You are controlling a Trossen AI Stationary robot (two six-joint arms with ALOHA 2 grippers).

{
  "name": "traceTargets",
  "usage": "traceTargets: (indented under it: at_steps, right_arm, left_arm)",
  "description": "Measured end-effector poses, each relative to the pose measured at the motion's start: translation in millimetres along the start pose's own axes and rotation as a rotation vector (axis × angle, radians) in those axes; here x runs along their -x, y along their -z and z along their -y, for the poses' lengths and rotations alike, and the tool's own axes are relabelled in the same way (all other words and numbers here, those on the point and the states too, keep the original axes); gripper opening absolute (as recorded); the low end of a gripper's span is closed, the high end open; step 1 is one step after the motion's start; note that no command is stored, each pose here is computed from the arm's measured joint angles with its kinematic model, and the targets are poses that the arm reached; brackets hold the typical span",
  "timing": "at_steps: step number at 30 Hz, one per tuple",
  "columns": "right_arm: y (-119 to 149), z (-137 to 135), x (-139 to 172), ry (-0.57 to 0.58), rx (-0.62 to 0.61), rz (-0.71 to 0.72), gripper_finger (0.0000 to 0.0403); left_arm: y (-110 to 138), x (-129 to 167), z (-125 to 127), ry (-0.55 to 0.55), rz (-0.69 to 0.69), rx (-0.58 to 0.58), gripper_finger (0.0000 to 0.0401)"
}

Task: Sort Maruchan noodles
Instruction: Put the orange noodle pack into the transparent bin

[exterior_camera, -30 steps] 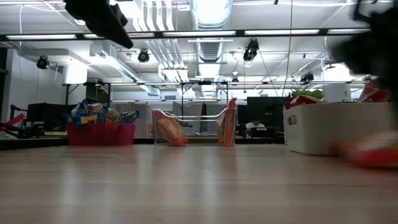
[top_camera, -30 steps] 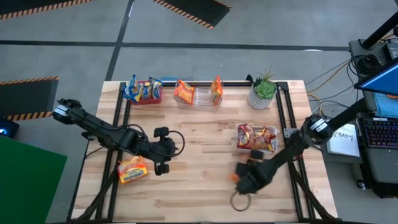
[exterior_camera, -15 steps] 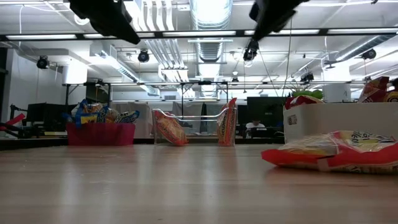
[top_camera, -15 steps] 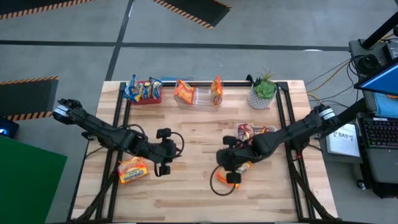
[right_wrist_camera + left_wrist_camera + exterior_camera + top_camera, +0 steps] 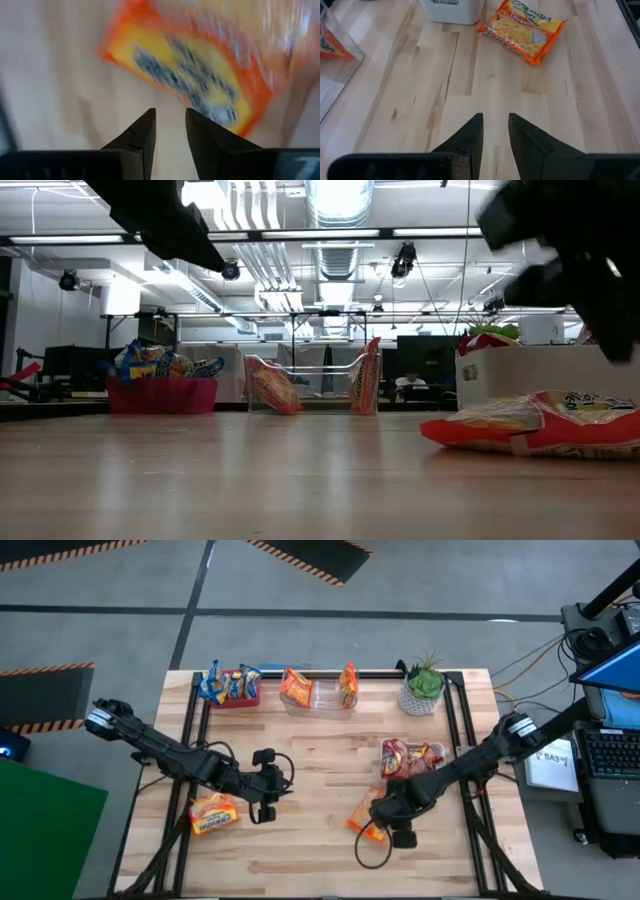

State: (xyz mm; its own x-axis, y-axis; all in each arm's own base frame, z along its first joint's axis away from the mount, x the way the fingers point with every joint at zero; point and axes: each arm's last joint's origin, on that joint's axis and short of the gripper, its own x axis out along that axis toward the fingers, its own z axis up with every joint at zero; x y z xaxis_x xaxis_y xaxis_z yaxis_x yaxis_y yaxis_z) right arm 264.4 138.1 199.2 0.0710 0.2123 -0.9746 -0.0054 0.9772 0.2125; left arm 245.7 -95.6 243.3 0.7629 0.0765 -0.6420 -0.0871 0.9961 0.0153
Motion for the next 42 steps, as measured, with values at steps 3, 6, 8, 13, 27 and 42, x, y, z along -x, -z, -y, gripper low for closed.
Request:
traceTargets:
  at_steps: [3,6,8,13,27,42]
  right_arm:
    - [5,4,-16,0.004,-0.015,-0.007,0.0095]
    - [4,9,-25,0.053,-0.019,0.03,0.0095]
    - [-6,12,-25,0.098,0.01,0.14,0.0095]
    - [-46,16,2,0.327,0.095,0.523,0.0095]
    - [-92,35,80,0.152,0.221,0.616,0.0095]
    - [-35,22,13,-0.023,0.164,0.114,0.0095]
  left_arm:
    - [0,0,0,0.0,0.001,0.001,0.0075]
    - [-1,0,0,0.002,0.007,-0.007,0.0075]
    - [-2,0,0,0.004,0.011,-0.01,0.0075]
    - [-4,0,1,-0.011,0.044,-0.014,0.0075]
    - [2,-14,4,-0.05,0.012,-0.042,0.0075]
    - [6,-32,10,-0.054,0.002,-0.017,0.0075]
